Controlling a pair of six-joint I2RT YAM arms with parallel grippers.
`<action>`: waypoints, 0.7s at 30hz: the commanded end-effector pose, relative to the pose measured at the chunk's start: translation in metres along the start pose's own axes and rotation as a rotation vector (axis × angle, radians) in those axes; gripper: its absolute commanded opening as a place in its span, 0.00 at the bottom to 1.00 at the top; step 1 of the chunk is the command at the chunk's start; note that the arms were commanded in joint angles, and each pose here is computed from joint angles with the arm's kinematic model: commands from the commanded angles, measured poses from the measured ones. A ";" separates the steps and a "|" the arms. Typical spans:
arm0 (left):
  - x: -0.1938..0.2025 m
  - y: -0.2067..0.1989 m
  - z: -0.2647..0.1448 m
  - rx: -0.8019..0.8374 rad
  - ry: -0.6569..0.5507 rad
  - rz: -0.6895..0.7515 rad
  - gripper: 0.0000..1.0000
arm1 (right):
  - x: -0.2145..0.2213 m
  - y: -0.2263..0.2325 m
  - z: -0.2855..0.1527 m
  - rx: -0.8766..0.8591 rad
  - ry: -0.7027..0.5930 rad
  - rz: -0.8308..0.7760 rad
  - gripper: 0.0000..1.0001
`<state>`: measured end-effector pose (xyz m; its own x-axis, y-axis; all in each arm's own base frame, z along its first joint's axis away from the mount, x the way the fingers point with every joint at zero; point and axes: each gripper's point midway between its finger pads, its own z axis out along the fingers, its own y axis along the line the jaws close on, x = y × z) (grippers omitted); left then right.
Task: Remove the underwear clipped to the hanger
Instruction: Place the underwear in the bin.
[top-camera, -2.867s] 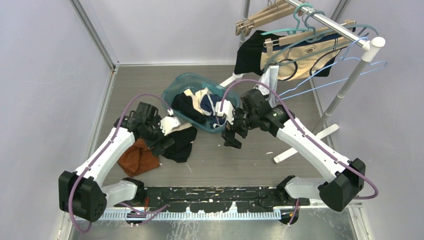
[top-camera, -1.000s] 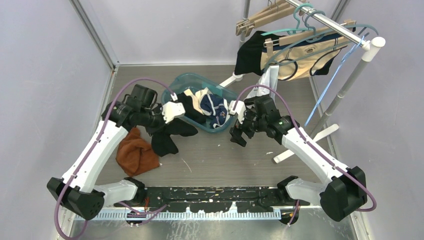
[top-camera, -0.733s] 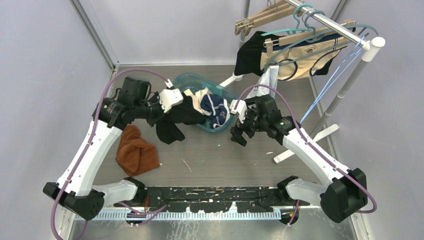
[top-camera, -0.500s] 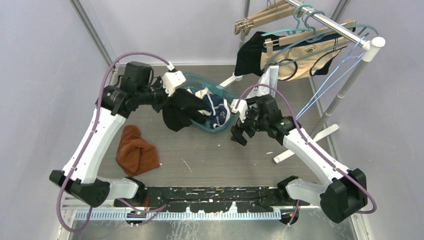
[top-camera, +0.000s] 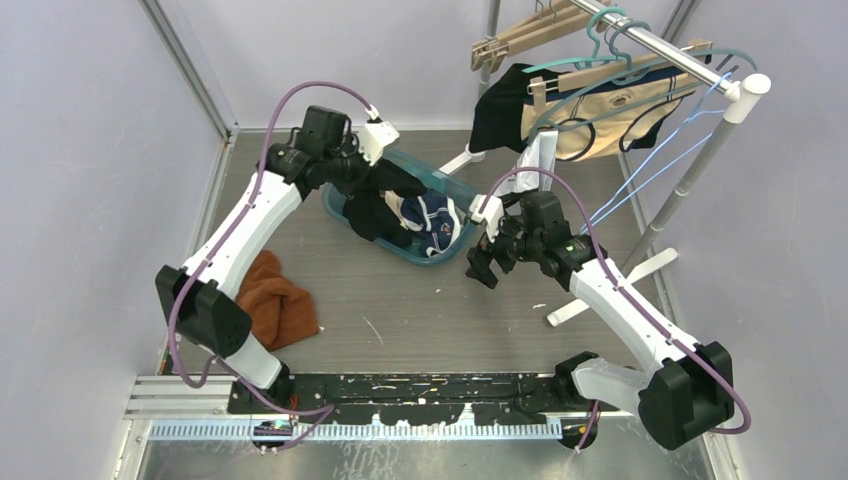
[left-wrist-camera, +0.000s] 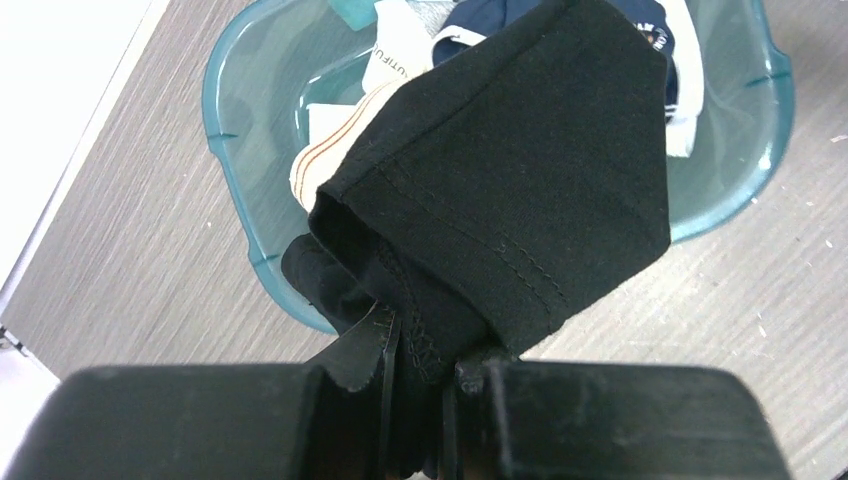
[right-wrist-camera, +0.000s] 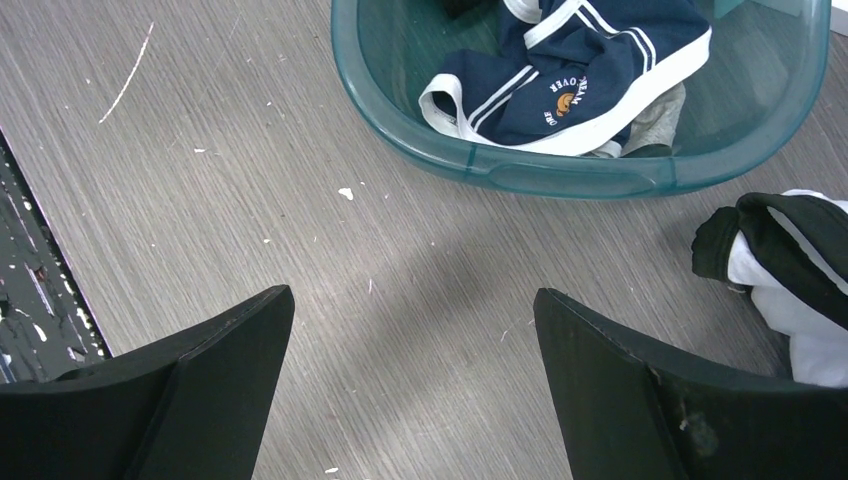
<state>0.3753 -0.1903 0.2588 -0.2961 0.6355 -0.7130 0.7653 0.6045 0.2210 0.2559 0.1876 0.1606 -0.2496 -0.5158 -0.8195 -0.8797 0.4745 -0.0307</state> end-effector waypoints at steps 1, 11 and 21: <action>-0.032 0.023 0.013 -0.080 -0.095 0.005 0.00 | -0.019 -0.006 -0.004 0.020 -0.074 -0.023 0.96; -0.052 0.047 0.044 -0.113 -0.089 0.006 0.00 | -0.014 -0.014 -0.006 0.039 -0.072 0.003 0.96; -0.040 0.068 0.074 -0.168 -0.004 0.083 0.00 | -0.016 -0.019 -0.010 0.066 -0.076 -0.004 0.96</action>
<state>0.4647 -0.2132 0.2614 -0.2559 0.6417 -0.7230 0.7007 0.6384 0.3186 0.2649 0.1766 0.1599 -0.2749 -0.4938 -0.8250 -0.8555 0.5171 -0.0245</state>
